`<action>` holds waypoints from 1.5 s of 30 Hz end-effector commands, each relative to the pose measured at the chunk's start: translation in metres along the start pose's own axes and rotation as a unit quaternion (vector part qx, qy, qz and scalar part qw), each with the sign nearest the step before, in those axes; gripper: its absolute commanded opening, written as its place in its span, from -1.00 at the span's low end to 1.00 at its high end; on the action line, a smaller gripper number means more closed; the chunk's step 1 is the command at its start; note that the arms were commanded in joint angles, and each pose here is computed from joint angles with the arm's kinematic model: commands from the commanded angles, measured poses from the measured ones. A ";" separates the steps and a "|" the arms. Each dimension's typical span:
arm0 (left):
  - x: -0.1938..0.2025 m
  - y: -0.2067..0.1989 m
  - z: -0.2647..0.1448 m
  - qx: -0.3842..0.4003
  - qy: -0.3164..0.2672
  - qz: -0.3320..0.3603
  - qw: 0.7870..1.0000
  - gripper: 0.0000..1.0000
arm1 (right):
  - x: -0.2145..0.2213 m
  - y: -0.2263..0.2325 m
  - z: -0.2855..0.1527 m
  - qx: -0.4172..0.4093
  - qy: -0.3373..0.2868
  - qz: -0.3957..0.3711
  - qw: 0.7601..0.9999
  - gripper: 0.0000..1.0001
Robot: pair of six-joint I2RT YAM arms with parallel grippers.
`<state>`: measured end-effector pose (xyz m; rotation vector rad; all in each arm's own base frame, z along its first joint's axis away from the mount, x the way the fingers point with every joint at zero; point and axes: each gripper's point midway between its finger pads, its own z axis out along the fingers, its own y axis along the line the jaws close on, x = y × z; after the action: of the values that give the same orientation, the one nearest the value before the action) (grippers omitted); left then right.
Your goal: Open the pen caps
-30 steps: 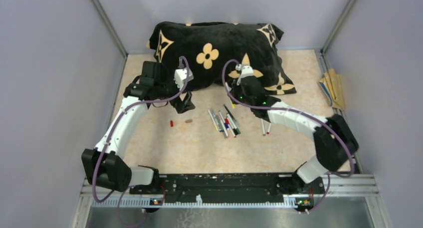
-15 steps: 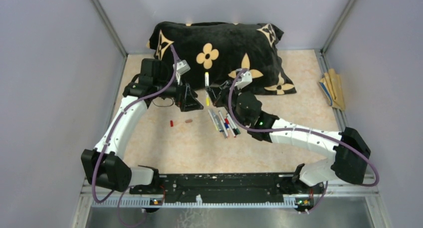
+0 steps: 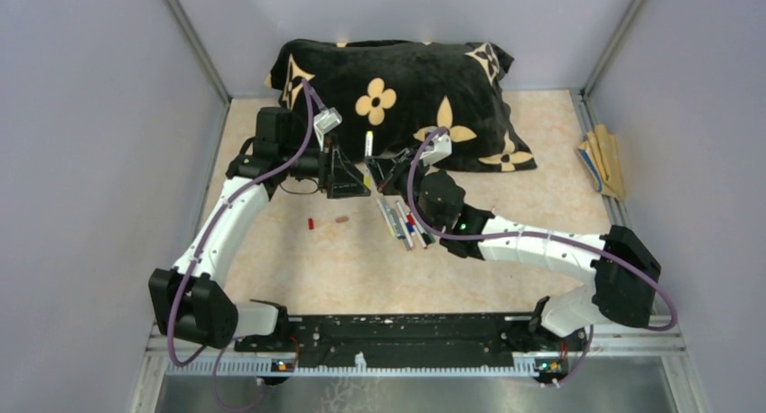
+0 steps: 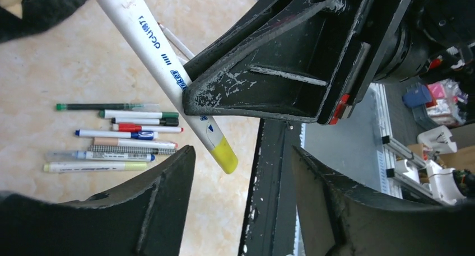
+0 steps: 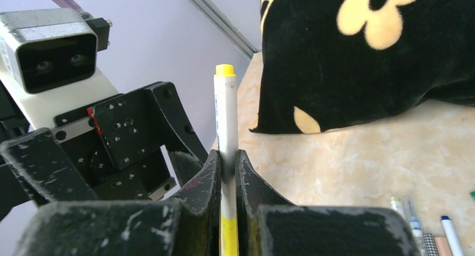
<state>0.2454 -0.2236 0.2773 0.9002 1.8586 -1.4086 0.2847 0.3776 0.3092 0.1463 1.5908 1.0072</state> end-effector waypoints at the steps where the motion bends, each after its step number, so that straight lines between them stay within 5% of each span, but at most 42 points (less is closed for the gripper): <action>1: 0.001 -0.007 0.002 0.035 -0.005 -0.004 0.999 0.25 | -0.030 0.038 0.003 -0.040 -0.040 0.046 0.997 -1.00; 8: 0.000 -0.011 0.002 0.048 -0.010 -0.002 0.999 -0.56 | -0.025 0.045 0.005 -0.053 -0.033 0.049 0.997 -1.00; 10: -0.003 -0.010 0.002 0.041 -0.012 0.008 0.999 -1.00 | -0.021 0.044 0.004 -0.054 -0.026 0.046 0.997 -1.00; 21: 0.008 0.031 -0.013 -0.082 0.052 0.169 0.981 -1.00 | -0.041 0.032 -0.027 -0.095 0.064 0.044 0.992 -0.14; 26: 0.029 0.068 -0.030 -0.169 0.141 0.304 0.927 -1.00 | -0.057 0.028 -0.062 -0.117 0.138 0.016 0.983 0.07; 31: 0.044 0.078 -0.030 -0.207 0.232 0.461 0.831 -1.00 | -0.050 0.027 -0.065 -0.112 0.239 0.013 0.964 0.26; 35: 0.034 0.073 -0.029 -0.206 0.260 0.524 0.785 -1.00 | -0.023 0.023 -0.060 -0.114 0.331 0.000 0.937 0.35; 40: 0.029 0.066 -0.038 -0.202 0.292 0.609 0.709 -1.00 | -0.008 0.021 -0.059 -0.119 0.372 -0.007 0.920 0.39; 45: 0.023 0.058 -0.039 -0.197 0.290 0.647 0.677 -1.00 | 0.009 0.019 -0.062 -0.131 0.403 0.010 0.905 0.36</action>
<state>0.2748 -0.1742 0.2315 1.8751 1.2572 0.0898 0.2345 0.3582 0.2974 -0.4201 2.1877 1.2916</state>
